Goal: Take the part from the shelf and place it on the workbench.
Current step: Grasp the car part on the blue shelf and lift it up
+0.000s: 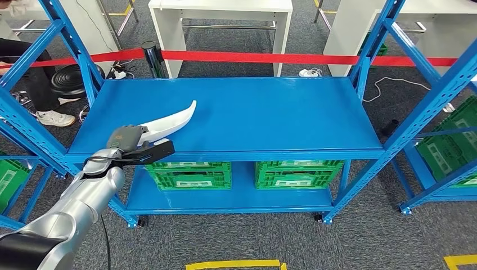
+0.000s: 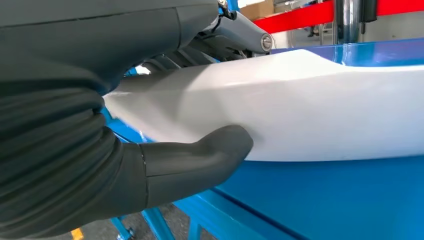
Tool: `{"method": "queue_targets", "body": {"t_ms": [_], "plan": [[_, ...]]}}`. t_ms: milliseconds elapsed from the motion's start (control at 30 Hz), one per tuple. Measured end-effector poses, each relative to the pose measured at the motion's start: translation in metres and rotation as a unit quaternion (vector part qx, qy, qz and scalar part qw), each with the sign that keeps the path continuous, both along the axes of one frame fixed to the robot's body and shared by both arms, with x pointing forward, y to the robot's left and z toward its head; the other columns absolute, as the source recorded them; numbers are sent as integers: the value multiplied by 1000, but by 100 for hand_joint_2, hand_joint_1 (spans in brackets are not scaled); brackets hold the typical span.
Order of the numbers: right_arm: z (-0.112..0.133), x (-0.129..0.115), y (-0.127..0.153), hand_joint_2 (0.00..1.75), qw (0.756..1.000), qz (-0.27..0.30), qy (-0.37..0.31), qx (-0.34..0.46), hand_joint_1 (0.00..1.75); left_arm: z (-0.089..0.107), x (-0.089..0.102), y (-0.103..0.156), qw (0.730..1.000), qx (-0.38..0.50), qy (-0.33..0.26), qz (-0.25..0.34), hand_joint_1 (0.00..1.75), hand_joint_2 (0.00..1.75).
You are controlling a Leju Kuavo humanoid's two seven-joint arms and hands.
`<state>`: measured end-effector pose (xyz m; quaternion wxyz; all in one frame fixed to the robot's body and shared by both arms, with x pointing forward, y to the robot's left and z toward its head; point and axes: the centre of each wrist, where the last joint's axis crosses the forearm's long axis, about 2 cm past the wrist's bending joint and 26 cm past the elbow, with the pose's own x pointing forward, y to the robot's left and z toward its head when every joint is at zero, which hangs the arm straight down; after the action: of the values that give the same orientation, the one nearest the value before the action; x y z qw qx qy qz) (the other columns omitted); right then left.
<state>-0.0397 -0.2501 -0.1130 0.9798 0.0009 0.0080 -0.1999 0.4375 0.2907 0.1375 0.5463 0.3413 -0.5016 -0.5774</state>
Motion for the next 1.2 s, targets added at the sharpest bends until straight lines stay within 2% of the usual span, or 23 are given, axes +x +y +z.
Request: {"method": "queue_targets", "body": {"t_ms": [167, 267, 400, 533, 700, 867, 1000, 1100, 1200], "plan": [[0, 1, 0, 0, 1000, 0, 0, 0, 0, 3, 2, 0, 1000, 14, -8, -4, 175, 175], [0, 1, 1, 0, 1000, 0, -1, 0, 0, 3, 2, -1, 998, 40, -40, -12, 175, 175], [0, 1, 1, 0, 1000, 1, -2, 0, 0, 5, 1, -1, 990, 50, -126, -31, 175, 175], [0, -1, 0, 0, 1000, -3, -6, -3, 0, 15, 3, -9, 967, 0, -245, -70, 175, 175], [0, -1, 0, 0, 1000, -4, -6, -5, 0, 24, 4, -22, 949, -46, -296, -98, 175, 175], [0, -1, 0, 0, 1000, -2, -2, -5, 0, 43, -2, -42, 910, -153, -360, -135, 175, 175], [0, -2, 0, 0, 1000, -2, -3, -6, 0, 69, -25, -56, 857, -271, -407, -161, 175, 175], [0, -2, 0, 0, 1000, -4, -4, -6, 0, 87, -42, -59, 823, -307, -442, -183, 175, 175], [0, -2, 0, 0, 1000, -3, -4, -6, 0, 96, -53, -58, 794, -343, -456, -210, 175, 175]]}}
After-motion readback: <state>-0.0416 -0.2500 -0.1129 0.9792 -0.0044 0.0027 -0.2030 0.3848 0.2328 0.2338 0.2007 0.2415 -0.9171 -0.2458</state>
